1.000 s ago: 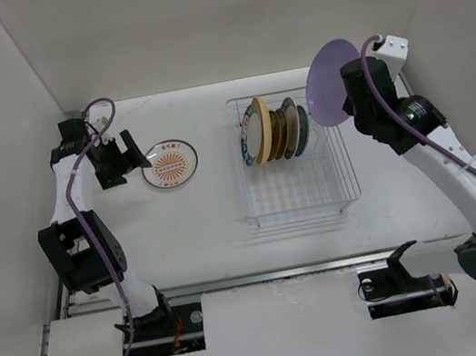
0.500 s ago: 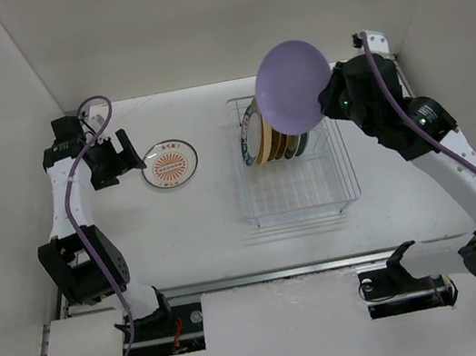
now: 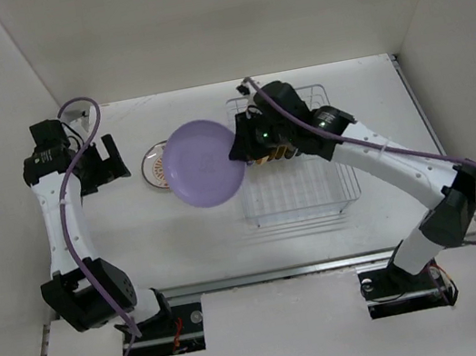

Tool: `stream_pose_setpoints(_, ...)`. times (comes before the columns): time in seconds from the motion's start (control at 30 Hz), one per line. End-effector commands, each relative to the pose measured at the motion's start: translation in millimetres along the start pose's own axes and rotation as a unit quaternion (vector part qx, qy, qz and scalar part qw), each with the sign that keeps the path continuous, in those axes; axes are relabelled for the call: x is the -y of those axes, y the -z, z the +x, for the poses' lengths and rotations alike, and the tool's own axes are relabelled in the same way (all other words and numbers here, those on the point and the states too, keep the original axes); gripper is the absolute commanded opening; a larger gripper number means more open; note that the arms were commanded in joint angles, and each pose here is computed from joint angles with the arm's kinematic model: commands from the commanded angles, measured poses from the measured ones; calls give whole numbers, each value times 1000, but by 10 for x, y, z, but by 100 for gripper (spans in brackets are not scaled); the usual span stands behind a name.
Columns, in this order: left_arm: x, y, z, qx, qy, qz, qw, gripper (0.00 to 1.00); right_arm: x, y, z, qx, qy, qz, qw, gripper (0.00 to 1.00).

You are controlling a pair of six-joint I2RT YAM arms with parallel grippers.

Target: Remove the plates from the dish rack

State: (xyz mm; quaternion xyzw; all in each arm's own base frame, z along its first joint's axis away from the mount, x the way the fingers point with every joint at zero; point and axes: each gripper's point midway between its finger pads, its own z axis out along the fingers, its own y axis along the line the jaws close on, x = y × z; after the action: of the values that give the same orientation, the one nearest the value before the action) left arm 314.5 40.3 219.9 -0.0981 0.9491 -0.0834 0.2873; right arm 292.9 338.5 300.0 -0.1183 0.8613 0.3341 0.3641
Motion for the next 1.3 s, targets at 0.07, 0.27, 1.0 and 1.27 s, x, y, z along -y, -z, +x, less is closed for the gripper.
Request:
stream_pose_setpoints(0.07,-189,319,13,31,-19,-61,997,99,-518,-419,325,-42,26,-101,994,0)
stream_pose_setpoints(0.27,-233,410,88,44,-31,-78,995,100,-429,-967,890,-132,15,-109,985,0)
stream_pose_setpoints(1.0,-239,648,53,90,-47,-97,990,100,5,-2038,1698,-223,-31,-21,974,68)
stream_pose_setpoints(1.27,-218,728,52,103,-50,-97,989,100,-160,-1611,891,-107,17,55,993,88)
